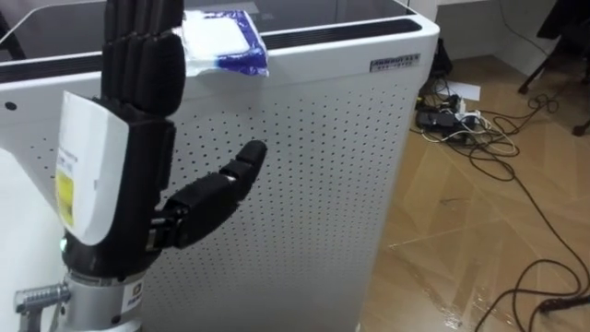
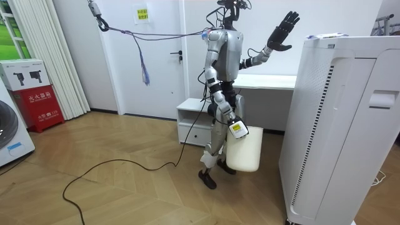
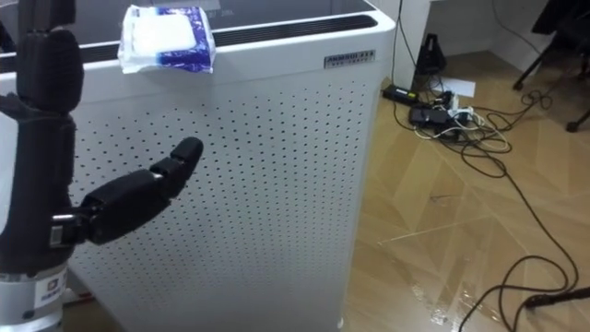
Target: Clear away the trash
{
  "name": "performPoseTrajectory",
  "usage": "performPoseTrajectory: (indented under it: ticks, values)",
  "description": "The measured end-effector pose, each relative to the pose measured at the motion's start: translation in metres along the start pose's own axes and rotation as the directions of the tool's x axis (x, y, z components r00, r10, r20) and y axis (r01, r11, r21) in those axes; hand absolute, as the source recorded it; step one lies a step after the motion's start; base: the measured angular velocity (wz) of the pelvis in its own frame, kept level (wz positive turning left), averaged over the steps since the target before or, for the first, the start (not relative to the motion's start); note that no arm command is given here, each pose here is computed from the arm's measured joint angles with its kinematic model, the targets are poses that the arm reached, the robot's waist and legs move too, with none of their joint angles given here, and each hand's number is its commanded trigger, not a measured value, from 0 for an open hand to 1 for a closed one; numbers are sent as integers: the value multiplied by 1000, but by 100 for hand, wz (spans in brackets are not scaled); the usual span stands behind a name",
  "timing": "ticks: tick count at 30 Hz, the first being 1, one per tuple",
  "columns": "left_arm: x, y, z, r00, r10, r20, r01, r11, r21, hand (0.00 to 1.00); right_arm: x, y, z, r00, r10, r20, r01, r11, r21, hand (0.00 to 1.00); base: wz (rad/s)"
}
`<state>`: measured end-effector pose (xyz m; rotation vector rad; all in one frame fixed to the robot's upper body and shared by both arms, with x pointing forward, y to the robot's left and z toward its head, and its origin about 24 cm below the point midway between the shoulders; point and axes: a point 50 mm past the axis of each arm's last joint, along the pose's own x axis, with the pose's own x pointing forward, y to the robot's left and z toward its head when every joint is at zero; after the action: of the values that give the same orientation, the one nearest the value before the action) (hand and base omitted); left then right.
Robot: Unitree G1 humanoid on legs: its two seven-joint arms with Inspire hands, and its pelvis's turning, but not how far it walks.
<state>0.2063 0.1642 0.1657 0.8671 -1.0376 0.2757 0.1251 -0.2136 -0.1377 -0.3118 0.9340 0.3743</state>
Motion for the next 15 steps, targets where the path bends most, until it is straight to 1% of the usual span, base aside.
performPoseTrajectory:
  ticks: [4, 6, 15]
  values:
    - [1, 6, -6, 1000, 0, -14, 1, 999, 44, 0, 0, -1, 0, 1000, -2, -5, 2, 1000, -18, 100, 0]
    - [0, 8, -9, 1000, -20, -20, 21, 998, 67, 0, -1, -3, -1, 1000, 1, -7, -1, 1000, -19, 100, 0]
    - [-3, 9, -14, 997, -56, -43, 60, 994, 96, 0, -2, -5, -1, 1000, 0, -4, 0, 1000, -8, 100, -1]
